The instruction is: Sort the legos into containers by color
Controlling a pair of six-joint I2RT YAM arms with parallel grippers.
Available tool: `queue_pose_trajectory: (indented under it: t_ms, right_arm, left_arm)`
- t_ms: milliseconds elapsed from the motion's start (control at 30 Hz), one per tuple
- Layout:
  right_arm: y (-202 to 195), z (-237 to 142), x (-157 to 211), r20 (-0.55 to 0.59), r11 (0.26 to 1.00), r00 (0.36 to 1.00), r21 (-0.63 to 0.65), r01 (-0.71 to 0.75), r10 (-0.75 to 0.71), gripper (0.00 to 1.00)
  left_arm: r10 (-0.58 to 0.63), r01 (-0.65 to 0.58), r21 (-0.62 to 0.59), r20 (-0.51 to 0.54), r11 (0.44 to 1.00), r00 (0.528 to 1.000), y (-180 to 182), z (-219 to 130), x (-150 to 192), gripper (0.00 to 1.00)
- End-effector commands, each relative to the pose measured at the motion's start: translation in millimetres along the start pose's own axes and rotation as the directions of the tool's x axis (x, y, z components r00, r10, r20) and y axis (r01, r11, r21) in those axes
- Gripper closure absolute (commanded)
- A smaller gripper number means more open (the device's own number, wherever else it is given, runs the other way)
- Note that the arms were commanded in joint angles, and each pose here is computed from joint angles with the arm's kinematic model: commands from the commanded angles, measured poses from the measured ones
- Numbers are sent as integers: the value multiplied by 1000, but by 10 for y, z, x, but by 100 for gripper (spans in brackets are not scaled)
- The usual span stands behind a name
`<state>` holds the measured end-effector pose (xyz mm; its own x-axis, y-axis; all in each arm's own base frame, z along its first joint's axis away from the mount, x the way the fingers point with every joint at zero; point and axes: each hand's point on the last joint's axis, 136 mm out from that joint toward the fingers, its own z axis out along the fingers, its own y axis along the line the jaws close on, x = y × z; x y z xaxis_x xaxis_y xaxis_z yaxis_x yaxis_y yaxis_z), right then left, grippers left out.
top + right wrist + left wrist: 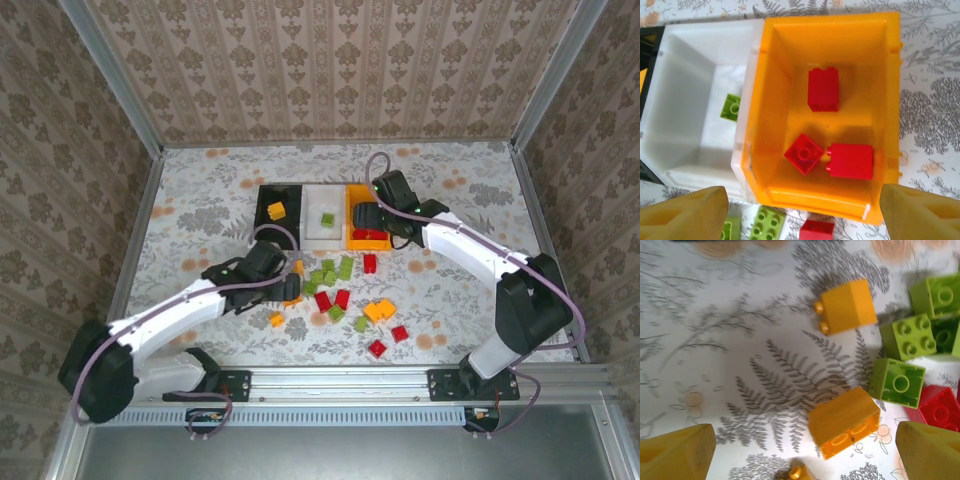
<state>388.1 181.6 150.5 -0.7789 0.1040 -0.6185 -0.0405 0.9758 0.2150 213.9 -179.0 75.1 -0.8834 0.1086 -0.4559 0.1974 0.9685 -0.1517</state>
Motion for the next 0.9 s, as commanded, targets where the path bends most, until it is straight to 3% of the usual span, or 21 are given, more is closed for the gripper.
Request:
queue_pose_trajectory:
  t_ms: [0, 200, 467, 667, 867]
  right_arm:
    - [-42, -68, 30, 18, 1000, 1000, -10, -24, 24, 19]
    - [-154, -140, 45, 31, 999, 999, -1, -44, 44, 19]
    - [-232, -246, -28, 62, 998, 996, -9, -68, 69, 19]
    - [-277, -291, -72, 75, 997, 994, -6, -81, 81, 19]
    - [-306, -303, -89, 82, 996, 992, -2, -92, 92, 19]
  left_arm:
    - [105, -107, -62, -28, 992, 994, -53, 65, 23, 6]
    - [190, -200, -126, -88, 972, 978, -159, 261, 98, 12]
    - [205, -223, -146, -129, 964, 970, -148, 467, 203, 11]
    - [218, -234, -125, -132, 964, 967, -198, 514, 256, 25]
    - [211, -227, -111, -137, 968, 968, -203, 512, 299, 45]
